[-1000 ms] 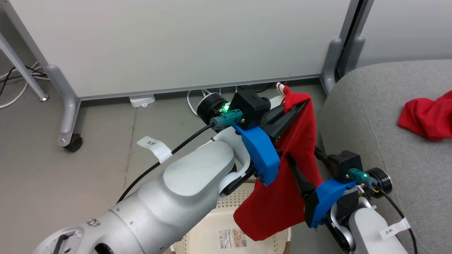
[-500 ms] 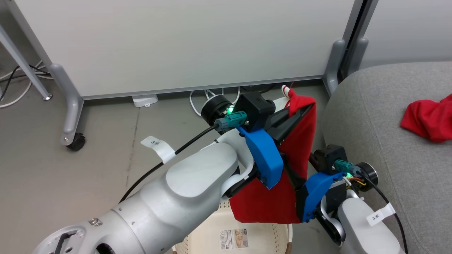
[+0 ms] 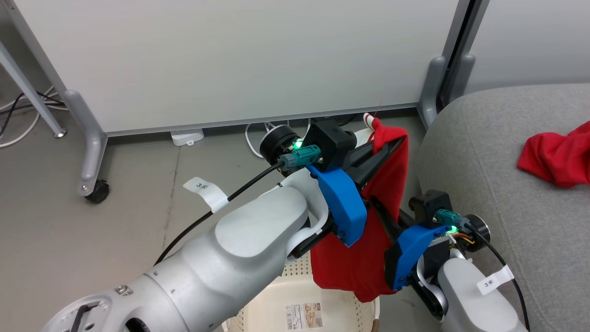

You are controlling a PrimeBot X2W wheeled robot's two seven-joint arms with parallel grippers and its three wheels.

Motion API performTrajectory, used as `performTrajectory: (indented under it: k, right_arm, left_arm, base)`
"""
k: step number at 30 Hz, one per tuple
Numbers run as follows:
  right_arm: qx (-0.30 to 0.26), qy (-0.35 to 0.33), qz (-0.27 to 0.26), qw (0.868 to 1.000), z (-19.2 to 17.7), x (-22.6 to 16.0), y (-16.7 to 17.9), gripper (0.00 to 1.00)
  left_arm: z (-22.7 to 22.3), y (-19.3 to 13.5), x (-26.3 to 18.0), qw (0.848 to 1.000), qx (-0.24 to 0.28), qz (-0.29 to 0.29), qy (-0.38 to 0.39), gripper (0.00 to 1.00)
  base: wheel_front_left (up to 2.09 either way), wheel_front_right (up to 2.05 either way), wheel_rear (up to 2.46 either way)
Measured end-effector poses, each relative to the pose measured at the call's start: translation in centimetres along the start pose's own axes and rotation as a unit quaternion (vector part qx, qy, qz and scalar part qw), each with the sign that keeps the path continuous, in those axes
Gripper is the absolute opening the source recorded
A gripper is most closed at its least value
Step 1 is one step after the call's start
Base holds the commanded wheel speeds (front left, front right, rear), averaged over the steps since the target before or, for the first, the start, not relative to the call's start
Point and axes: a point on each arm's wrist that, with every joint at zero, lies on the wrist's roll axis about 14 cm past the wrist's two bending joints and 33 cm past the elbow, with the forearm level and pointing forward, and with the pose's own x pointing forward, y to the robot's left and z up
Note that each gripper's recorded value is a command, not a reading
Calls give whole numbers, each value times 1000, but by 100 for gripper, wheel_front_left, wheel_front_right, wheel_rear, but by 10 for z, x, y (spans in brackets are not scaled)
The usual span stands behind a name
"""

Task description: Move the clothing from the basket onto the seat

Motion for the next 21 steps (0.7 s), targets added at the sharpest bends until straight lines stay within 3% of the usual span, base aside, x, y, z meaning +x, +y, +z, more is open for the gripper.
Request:
performTrajectory:
  k: [3, 4, 6, 7, 8, 21]
  right_arm:
    - [3, -3, -1, 1000, 1, 0, 0, 0]
    - [4, -5, -1, 1000, 1, 0, -1, 0]
    - [4, -7, -2, 1000, 3, 0, -1, 0]
    - [4, -11, -3, 1000, 4, 0, -2, 0]
    - [5, -13, -4, 1000, 5, -1, -2, 0]
    - [11, -21, -14, 1000, 9, -3, -8, 0]
  left_arm:
    - [0, 0, 0, 1000, 1, 0, 2, 0]
    - [0, 0, 0, 1000, 1, 1, 3, 6]
    - [0, 0, 0, 1000, 3, 1, 3, 39]
    - [-1, 0, 0, 1000, 3, 2, 4, 64]
    - [-1, 1, -1, 1000, 4, 2, 6, 97]
    - [-19, 1, -7, 999, -10, 11, 33, 100]
  base:
    - [0, 0, 0]
    - [0, 0, 0]
    - [0, 0, 0]
    - [0, 0, 0]
    - [0, 0, 0]
    - [0, 0, 0]
